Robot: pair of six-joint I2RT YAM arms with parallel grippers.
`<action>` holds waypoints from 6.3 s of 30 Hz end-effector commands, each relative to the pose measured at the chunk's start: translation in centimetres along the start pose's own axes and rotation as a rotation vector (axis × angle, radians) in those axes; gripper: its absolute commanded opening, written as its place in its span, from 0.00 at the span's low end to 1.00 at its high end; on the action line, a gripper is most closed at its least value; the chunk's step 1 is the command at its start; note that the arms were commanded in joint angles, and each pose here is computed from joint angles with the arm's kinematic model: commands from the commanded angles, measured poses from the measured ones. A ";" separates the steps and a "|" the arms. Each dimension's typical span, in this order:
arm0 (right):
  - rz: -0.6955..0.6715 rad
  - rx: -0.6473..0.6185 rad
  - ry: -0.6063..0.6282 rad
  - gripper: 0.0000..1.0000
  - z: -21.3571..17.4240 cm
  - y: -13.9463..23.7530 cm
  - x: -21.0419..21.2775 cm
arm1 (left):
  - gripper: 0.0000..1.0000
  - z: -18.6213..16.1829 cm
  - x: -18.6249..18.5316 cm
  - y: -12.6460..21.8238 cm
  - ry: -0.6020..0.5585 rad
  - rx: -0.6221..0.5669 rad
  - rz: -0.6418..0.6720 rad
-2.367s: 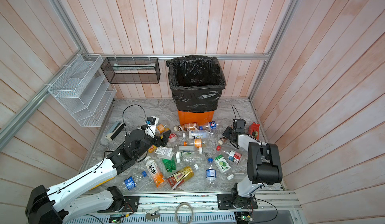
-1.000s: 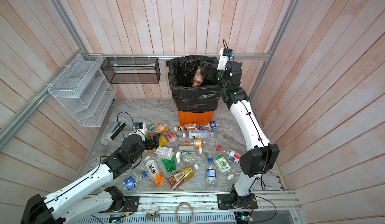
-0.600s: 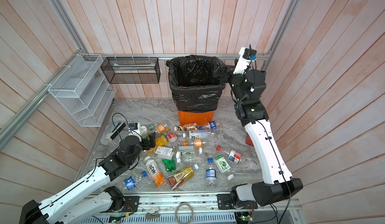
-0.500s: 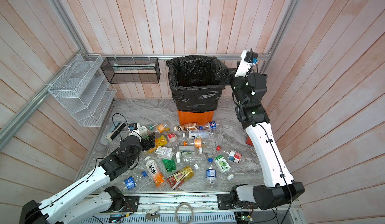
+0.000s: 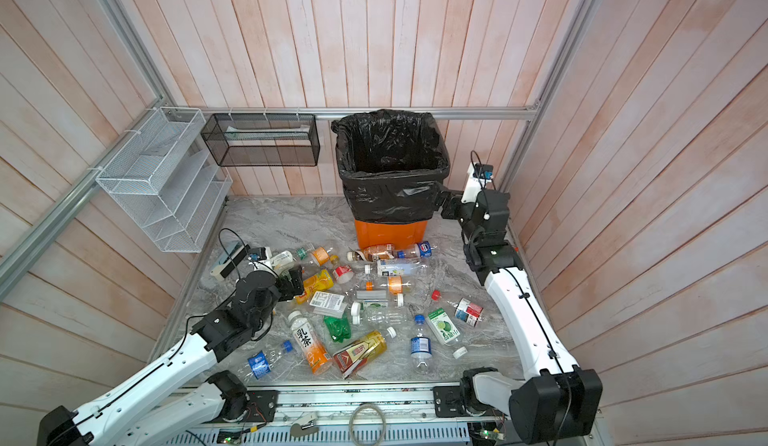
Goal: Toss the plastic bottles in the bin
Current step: 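Lower the right gripper from the bin toward the red-label clear bottle, then close the right gripper on the red-label clear bottle, then lift the red-label bottle over the bin and open the right gripper, then lower the right gripper from the bin onto the green lime-label bottle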
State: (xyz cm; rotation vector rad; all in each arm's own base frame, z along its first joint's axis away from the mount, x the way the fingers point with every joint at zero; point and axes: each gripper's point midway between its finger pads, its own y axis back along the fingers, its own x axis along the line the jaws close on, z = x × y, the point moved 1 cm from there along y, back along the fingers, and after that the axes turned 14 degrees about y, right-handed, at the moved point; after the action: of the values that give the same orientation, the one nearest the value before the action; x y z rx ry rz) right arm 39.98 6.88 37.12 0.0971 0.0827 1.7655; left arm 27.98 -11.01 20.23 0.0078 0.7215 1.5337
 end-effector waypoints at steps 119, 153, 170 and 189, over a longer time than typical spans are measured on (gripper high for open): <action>-0.375 -0.145 -0.241 0.56 -0.5 11.3 -6.8 | 1.00 -2.1 0.6 -2.2 -0.112 0.004 0.009; 0.117 -0.291 -0.064 1.00 13.4 1.2 2.8 | 1.00 -3.4 1.1 -2.7 -0.119 0.081 0.052; -0.044 0.326 -0.223 0.95 -13.2 2.5 2.0 | 1.00 -3.3 1.4 -2.1 -0.110 0.060 0.030; -0.373 0.707 -0.383 0.91 -26.9 15.0 -0.2 | 1.00 -4.0 0.7 -2.2 -0.124 0.089 -0.017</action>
State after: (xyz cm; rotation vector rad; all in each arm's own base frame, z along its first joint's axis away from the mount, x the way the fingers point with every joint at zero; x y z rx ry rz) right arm 24.64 4.43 13.79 0.7968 0.3949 1.3539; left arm 28.28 -12.15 16.35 0.1474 0.6956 1.4873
